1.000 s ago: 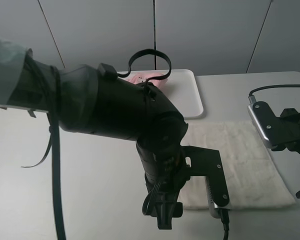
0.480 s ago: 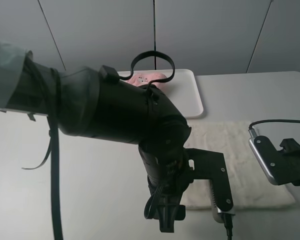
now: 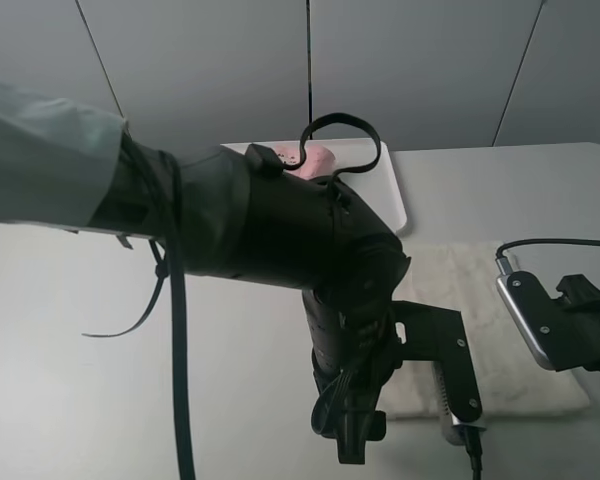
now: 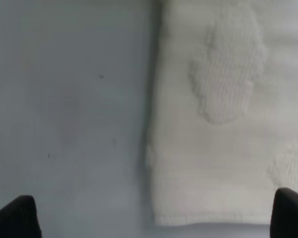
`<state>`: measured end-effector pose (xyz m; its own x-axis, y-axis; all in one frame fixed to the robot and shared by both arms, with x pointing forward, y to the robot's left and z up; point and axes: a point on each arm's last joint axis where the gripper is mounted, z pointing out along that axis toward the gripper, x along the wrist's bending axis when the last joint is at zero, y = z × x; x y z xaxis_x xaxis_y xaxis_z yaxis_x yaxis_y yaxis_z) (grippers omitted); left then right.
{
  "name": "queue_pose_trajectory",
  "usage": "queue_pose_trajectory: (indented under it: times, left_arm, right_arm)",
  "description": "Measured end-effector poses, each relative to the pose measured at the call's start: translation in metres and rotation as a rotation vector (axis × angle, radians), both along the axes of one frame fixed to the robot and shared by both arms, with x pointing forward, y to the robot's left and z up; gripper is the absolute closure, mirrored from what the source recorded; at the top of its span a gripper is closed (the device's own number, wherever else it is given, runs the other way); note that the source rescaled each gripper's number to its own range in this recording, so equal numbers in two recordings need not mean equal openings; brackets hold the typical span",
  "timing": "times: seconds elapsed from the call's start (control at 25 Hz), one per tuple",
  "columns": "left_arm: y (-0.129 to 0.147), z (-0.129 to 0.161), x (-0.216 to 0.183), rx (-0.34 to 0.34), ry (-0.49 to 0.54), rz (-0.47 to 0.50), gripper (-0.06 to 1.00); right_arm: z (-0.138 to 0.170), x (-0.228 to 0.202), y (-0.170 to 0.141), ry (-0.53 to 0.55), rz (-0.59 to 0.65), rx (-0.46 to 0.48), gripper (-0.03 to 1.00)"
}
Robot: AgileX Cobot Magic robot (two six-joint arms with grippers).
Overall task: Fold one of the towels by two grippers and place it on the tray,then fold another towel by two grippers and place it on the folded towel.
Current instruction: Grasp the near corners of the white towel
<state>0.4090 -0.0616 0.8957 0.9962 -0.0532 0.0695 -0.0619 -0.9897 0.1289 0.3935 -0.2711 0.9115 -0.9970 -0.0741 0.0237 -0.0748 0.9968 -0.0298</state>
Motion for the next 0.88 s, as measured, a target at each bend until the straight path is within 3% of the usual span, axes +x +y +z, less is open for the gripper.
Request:
queue_pose_trajectory:
  times: [0.24,0.88]
  left_arm:
    - [-0.007,-0.01,-0.02,0.041,0.011,-0.062,0.01]
    - [-0.005,-0.025,-0.018,0.095,-0.012,-0.027,0.01]
  right_arm:
    - [0.0,0.0,0.0,0.0,0.015,0.0,-0.03]
    - [-0.001,0.002,0.001,-0.017,0.044,0.005,-0.03]
